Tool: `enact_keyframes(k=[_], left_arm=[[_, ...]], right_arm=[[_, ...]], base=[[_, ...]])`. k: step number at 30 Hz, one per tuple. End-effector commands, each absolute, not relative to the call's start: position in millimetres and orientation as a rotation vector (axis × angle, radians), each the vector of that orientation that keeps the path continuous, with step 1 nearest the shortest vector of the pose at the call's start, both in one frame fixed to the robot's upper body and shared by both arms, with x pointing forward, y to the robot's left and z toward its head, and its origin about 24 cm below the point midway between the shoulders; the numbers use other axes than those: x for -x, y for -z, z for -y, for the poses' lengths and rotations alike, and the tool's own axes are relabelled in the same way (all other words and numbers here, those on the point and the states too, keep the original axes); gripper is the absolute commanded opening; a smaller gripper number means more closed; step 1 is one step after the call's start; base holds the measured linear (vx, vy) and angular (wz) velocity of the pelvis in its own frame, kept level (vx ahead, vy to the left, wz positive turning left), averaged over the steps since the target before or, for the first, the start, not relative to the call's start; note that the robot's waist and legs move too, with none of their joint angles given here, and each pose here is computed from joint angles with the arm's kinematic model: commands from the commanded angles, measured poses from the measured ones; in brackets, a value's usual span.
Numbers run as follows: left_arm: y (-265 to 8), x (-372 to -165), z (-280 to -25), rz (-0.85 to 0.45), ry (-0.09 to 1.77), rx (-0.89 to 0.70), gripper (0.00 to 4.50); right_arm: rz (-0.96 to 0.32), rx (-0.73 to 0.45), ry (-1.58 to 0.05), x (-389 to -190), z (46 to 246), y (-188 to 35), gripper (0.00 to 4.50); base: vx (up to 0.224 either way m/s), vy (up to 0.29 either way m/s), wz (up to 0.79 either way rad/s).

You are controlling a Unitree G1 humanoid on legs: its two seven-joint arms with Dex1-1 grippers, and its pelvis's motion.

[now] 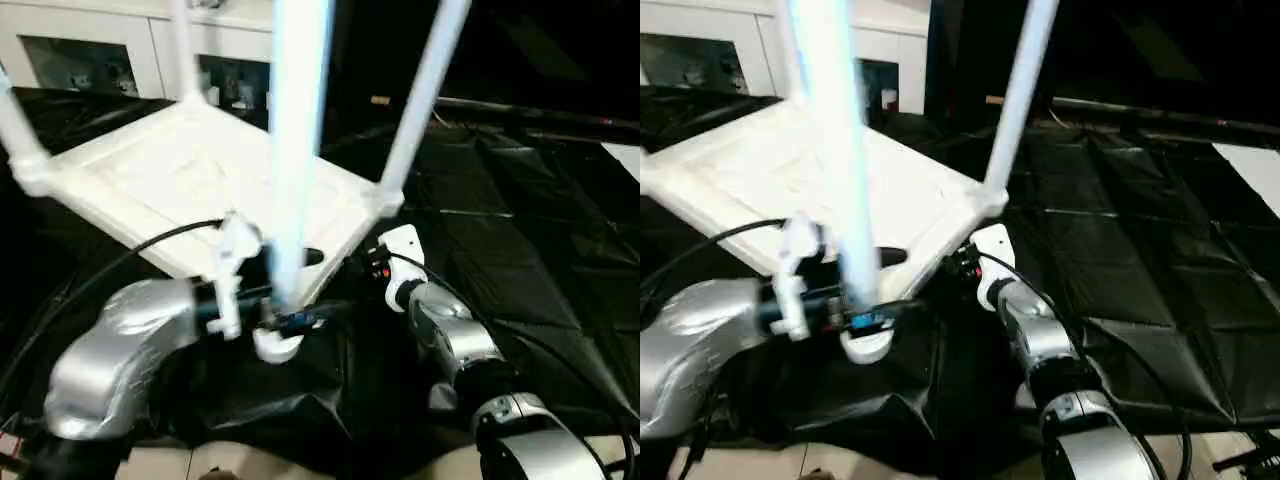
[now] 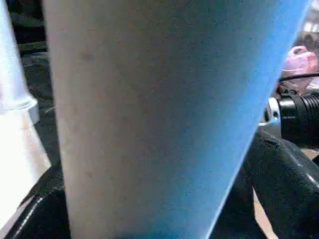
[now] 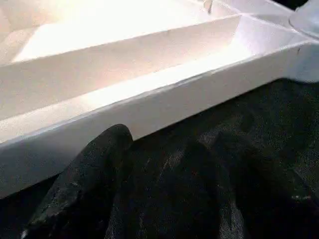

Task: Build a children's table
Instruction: Rotate table base

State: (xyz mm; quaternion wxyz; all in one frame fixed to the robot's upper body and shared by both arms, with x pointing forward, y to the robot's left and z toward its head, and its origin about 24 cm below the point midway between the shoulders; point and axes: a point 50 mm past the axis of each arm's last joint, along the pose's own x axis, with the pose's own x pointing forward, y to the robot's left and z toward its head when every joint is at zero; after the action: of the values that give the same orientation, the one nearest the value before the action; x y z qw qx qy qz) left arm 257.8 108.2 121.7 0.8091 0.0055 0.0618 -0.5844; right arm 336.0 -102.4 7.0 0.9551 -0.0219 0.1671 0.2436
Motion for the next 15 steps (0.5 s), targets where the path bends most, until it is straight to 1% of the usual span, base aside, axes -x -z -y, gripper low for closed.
enact_keyframes(k=[1, 2, 3, 4, 7, 11, 12, 15], left_arm=[[-125, -258, -86, -0.098, 1.331, -0.042, 4.43], [-126, -260, -76, -0.082, 1.365, -0.051, 4.43], [-127, -261, -72, -0.076, 1.376, -0.055, 4.43], [-128, -264, -60, -0.058, 1.410, -0.053, 4.43], [-129, -266, -53, -0.050, 1.428, -0.052, 4.43], [-131, -270, -27, -0.023, 1.504, -0.058, 4.43], [-130, -273, -19, -0.018, 1.501, -0.054, 4.43], [-126, -282, -13, -0.017, 1.444, -0.078, 4.43]], right_arm=[[-0.318, 0.056, -0.528, -339.7, 95.5, -13, 3.33], [-0.319, 0.059, -0.528, -340.1, 95.4, -13, 3.33], [-0.319, 0.060, -0.528, -340.3, 95.4, -13, 3.33], [-0.319, 0.063, -0.527, -340.6, 95.8, -13, 3.33], [-0.319, 0.065, -0.525, -341.0, 96.4, -13, 3.33], [-0.320, 0.063, -0.509, -339.9, 104.2, -10, 3.33], [-0.324, 0.065, -0.491, -339.0, 109.2, -9, 3.33], [-0.327, 0.069, -0.458, -338.5, 116.0, -7, 3.33]], base=[[0.000, 0.000, 0.00], [0.000, 0.000, 0.00], [0.000, 0.000, 0.00], [0.000, 0.000, 0.00], [0.000, 0.000, 0.00], [0.000, 0.000, 0.00], [0.000, 0.000, 0.00], [0.000, 0.000, 0.00]])
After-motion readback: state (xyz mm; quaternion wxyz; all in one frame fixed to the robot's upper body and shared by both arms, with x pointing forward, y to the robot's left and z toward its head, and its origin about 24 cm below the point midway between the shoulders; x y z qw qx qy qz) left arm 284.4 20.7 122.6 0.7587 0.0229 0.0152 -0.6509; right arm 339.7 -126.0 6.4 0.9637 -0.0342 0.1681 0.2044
